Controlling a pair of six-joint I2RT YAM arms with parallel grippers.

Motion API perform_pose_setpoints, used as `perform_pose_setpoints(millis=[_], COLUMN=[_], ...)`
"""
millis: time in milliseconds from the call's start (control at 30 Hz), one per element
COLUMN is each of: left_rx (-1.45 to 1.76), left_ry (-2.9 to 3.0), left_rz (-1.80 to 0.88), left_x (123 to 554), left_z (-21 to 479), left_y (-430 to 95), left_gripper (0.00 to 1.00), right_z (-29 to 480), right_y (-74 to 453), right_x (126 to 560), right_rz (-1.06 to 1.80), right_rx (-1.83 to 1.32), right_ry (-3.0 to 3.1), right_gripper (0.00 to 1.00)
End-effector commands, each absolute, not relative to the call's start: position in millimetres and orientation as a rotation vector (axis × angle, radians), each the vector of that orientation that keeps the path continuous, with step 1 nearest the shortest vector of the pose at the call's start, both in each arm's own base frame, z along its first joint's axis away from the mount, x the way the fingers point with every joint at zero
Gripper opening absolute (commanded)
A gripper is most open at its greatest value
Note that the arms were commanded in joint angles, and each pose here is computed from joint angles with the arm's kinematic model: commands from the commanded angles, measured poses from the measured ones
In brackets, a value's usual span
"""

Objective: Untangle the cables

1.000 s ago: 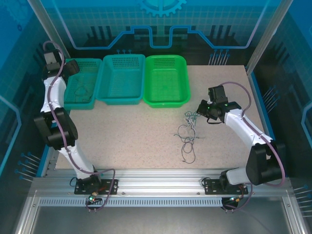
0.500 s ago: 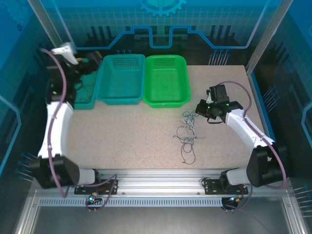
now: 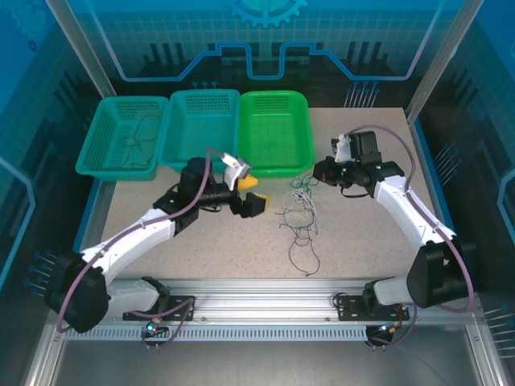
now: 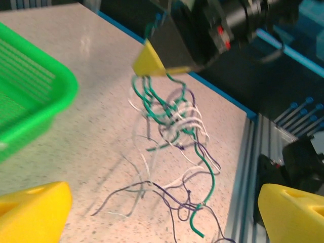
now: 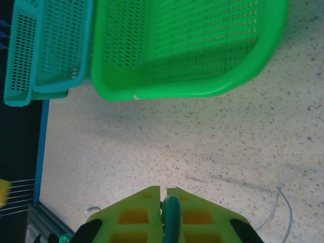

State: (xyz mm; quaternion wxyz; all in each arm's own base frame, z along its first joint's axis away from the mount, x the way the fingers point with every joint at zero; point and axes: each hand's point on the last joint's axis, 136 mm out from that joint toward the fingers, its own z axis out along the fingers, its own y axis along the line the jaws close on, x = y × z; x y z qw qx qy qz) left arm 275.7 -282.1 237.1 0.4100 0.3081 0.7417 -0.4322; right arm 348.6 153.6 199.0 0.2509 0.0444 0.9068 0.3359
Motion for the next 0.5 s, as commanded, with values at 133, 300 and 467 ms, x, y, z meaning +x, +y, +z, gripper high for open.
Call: perform_pose_setpoints(millis=[133,300,467], left_rx=[0.633,0.413,0.359], left_ry=[2.078,2.194,2.218], left_rz=[-1.252,-1.37,-1.451], left_x=[283.0,293.3,292.3], left_z=[187.6,162.4,152.6], left_y=[-326.7,-338.5,-348.7], left_gripper=[0.83,0.64,0.33], right_z=[225.3,223.2,219.2], right_y=[154.7,151.7,150.4], right_x=[355.7,357.4,357.8], right_rz=[0.916,0.892,0.88], right_rx=[0.13,0.152,0.162], right_ry=[2.416,2.426,2.438], right_gripper=[0.0,0.0,0.0])
